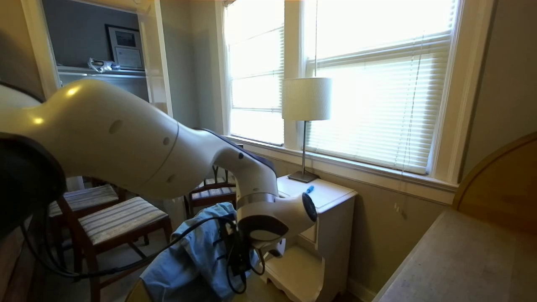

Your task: Move the cloth to the chest of drawers

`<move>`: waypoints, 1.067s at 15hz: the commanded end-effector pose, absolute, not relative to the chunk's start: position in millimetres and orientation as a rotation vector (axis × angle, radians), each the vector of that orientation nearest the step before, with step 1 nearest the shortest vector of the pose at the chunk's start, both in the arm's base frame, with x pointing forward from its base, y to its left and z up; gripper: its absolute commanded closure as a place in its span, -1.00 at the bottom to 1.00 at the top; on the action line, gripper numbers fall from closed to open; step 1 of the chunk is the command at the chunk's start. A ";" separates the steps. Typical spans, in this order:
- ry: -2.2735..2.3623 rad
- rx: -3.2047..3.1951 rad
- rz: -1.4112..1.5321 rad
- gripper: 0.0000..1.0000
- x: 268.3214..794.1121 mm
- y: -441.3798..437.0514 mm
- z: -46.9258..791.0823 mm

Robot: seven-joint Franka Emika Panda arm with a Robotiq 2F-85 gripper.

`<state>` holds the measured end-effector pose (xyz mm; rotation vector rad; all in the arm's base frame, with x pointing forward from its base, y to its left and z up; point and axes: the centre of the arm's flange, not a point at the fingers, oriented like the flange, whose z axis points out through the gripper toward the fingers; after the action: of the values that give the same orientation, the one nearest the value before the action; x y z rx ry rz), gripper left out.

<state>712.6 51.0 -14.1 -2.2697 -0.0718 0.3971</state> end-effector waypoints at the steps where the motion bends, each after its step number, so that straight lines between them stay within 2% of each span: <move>1: 0.090 -2.259 0.388 -0.53 775.9 31.2 -47.7; 4: 0.143 -2.252 0.397 -0.94 776.3 16.3 -44.4; 5: 0.114 -2.243 0.422 -0.98 775.2 16.3 -43.6; 16: -0.237 -2.103 0.610 -1.00 762.1 81.4 -31.2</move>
<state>693.9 73.2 -0.9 -2.1411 -0.1681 0.5723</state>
